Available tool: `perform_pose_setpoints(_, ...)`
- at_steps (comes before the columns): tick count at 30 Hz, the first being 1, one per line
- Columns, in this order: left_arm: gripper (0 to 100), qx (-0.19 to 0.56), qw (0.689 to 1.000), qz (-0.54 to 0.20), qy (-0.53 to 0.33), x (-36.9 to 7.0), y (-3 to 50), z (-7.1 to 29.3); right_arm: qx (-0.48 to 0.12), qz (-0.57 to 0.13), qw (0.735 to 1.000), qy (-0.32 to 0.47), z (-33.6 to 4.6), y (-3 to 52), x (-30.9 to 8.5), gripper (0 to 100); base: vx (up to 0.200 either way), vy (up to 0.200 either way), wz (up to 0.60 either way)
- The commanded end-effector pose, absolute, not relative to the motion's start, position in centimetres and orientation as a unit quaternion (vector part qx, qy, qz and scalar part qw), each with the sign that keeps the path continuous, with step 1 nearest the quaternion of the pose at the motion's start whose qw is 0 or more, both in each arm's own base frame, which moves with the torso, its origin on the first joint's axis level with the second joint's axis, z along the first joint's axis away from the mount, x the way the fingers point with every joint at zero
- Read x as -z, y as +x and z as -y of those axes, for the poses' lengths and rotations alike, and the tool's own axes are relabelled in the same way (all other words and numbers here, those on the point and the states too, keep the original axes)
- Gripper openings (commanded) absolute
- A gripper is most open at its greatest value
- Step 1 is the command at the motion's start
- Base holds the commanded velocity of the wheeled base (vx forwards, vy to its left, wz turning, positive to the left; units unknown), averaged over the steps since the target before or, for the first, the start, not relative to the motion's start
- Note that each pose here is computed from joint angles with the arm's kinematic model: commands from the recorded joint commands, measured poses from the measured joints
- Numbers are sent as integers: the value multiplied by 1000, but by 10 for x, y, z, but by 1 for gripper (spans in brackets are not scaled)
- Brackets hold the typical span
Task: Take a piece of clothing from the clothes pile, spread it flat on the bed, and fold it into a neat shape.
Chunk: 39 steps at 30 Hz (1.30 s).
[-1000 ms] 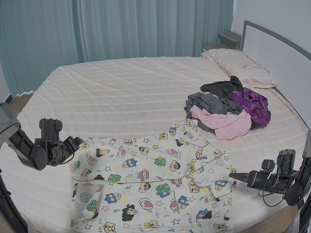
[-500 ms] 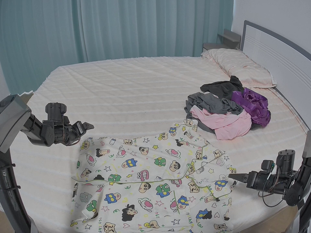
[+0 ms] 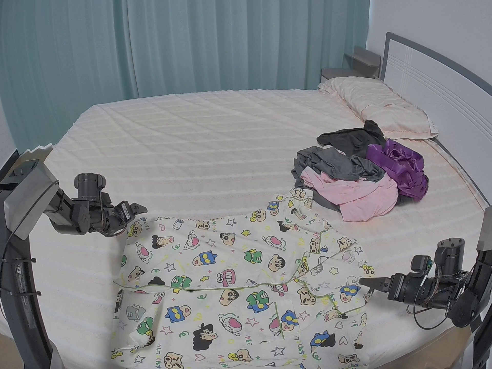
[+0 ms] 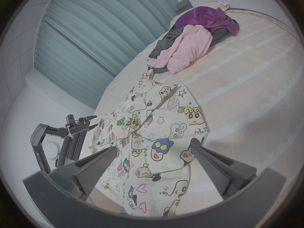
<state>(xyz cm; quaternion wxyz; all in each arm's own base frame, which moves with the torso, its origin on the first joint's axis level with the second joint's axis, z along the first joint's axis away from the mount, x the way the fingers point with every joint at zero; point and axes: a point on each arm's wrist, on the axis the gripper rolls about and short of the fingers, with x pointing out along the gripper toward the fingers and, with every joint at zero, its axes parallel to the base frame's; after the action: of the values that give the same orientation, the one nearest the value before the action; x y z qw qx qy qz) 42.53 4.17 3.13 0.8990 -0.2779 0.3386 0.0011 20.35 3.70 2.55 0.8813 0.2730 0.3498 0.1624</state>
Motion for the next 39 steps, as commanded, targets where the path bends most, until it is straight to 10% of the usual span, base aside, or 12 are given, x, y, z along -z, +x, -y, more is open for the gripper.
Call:
perform_pose_setpoints(1, 100, -4, 896, -345, -280, -15, 435, -43, -161, -356, 879, 273, -37, 200, -25, 100, 0, 0, 0)
perform_pose_setpoints(7, 100, -6, 896, -342, -284, -14, 438, -44, -161, -357, 879, 273, -37, 200, -24, 100, 0, 0, 0)
perform_pose_setpoints(8, 0, -6, 896, -342, -284, -14, 438, -45, -161, -357, 879, 273, -37, 200, -24, 100, 0, 0, 0)
perform_pose_setpoints(39, 0, -22, 908, -274, -315, -28, 479, -65, -161, -359, 878, 272, -37, 200, -23, 100, 0, 0, 0)
